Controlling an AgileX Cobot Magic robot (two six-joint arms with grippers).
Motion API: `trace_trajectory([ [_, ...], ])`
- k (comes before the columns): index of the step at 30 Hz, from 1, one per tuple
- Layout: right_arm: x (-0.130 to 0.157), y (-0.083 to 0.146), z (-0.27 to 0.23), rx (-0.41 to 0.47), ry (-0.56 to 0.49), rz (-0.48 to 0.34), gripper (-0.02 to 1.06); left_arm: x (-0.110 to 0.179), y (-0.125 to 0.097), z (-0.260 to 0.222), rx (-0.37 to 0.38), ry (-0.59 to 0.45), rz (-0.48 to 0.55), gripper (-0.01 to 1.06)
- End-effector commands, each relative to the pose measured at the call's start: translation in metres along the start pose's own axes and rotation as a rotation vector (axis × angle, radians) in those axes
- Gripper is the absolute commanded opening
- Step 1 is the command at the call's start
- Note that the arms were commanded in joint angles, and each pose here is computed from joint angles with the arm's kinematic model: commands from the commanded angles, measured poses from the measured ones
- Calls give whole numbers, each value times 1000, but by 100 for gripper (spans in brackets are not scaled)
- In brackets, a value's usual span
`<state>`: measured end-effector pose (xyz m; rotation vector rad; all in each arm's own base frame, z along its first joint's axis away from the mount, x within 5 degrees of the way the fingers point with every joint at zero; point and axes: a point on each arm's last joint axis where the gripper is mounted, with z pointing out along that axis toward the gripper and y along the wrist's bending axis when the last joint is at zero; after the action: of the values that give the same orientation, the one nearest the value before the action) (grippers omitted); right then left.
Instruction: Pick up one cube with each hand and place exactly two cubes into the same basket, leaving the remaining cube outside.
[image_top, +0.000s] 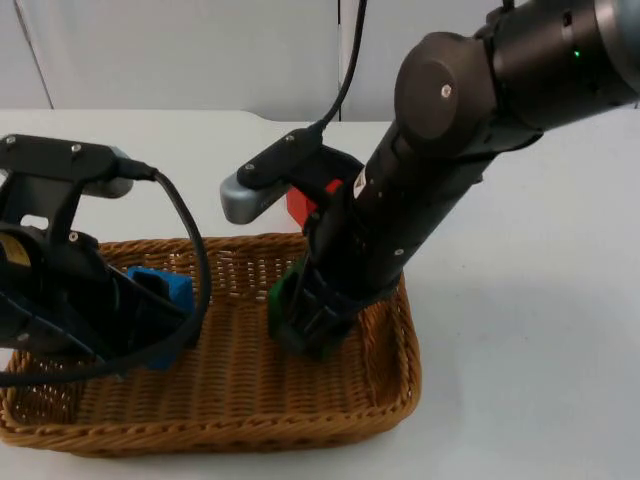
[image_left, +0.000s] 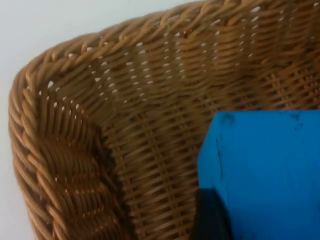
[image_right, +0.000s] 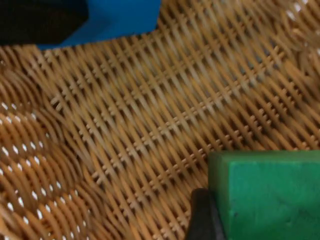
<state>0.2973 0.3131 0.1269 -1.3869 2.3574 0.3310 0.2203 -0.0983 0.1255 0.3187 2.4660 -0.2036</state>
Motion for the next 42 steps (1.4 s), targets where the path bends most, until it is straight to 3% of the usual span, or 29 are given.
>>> trace_trajectory([
  [1, -2, 2, 0, 7, -15, -16, 9, 0, -1, 1, 0, -15, 7, 0],
  [3, -1, 2, 1, 6, -11, -16, 13, 0, -1, 2, -2, -16, 8, 0],
  [7, 1, 2, 6, 3, 0, -14, 32, 1, 0, 4, -4, -10, 8, 0],
  [18, 5, 2, 14, -3, 21, 1, 37, 6, 0, 10, -8, 19, 15, 1],
  [22, 9, 2, 19, -14, 48, 3, 37, 6, 0, 10, -8, 19, 15, 22],
  [24, 10, 2, 19, -16, 51, 4, 37, 6, 0, 10, -9, 19, 13, 25],
  [27, 10, 3, 19, -16, 52, 4, 37, 6, 0, 10, -10, 19, 6, 51],
  [28, 10, 3, 19, -16, 52, 4, 37, 6, 0, 10, -10, 19, 6, 51],
  [32, 10, 3, 19, -19, 57, 8, 44, 6, 0, 10, -11, 26, -7, 71],
  [33, 10, 3, 19, -19, 57, 8, 44, 6, 0, 10, -11, 26, -7, 71],
  [37, 11, 3, 19, -21, 61, 17, 70, 8, 0, 10, -9, 44, -7, 73],
  [42, 8, 3, 14, -20, 53, 24, 75, 9, 0, 9, -7, 51, -7, 73],
])
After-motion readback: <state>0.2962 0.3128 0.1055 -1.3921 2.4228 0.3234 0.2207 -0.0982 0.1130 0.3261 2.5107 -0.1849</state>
